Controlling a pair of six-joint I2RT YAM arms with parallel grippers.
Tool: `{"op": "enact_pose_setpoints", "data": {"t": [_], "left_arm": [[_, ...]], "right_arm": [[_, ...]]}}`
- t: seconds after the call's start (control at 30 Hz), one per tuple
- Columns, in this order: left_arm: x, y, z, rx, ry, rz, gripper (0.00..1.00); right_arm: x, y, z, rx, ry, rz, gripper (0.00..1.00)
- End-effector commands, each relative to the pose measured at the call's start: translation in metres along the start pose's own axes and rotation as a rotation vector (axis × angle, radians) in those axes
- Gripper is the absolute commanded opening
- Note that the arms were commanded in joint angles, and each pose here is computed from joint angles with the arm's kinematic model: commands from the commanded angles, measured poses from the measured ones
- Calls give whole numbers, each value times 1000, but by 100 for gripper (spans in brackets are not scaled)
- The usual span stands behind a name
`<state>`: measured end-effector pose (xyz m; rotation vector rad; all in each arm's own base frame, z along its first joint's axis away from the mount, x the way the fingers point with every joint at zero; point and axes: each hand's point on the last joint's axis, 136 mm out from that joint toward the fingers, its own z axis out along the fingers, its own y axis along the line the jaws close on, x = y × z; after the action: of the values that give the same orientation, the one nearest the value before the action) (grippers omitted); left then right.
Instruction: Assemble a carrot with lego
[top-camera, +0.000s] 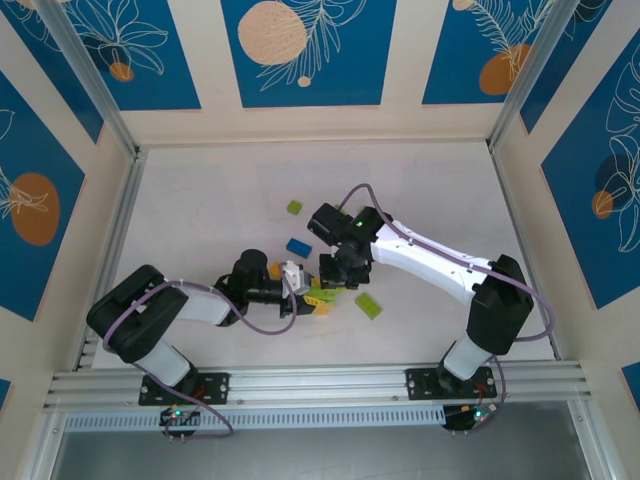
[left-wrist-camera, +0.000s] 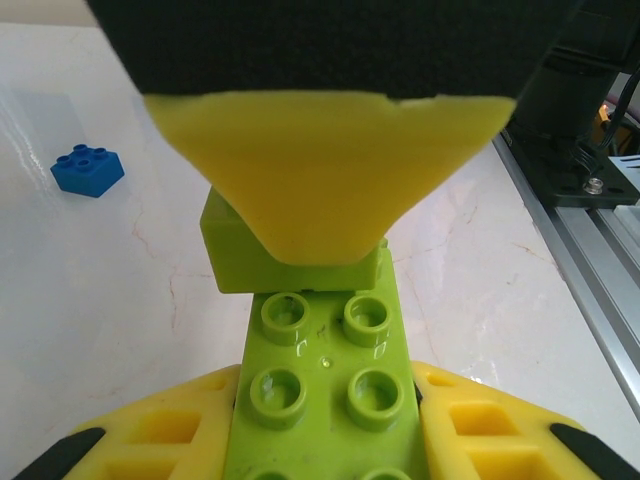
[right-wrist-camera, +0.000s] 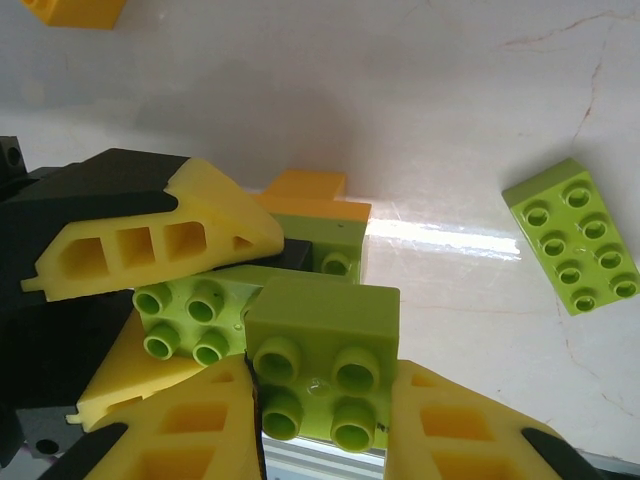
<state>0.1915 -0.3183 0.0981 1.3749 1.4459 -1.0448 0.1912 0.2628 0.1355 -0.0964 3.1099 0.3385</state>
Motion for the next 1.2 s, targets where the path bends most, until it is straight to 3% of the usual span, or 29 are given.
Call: {"op": "enact_pose_setpoints", "data": {"t": [0.0, 1.17], "left_arm": [[6, 0, 4, 1, 24, 7, 26], [7, 3, 5, -15, 39, 1, 24]], "right_arm": [[15, -10, 8, 21, 66, 21, 23], [22, -49, 25, 175, 94, 72, 23]]}}
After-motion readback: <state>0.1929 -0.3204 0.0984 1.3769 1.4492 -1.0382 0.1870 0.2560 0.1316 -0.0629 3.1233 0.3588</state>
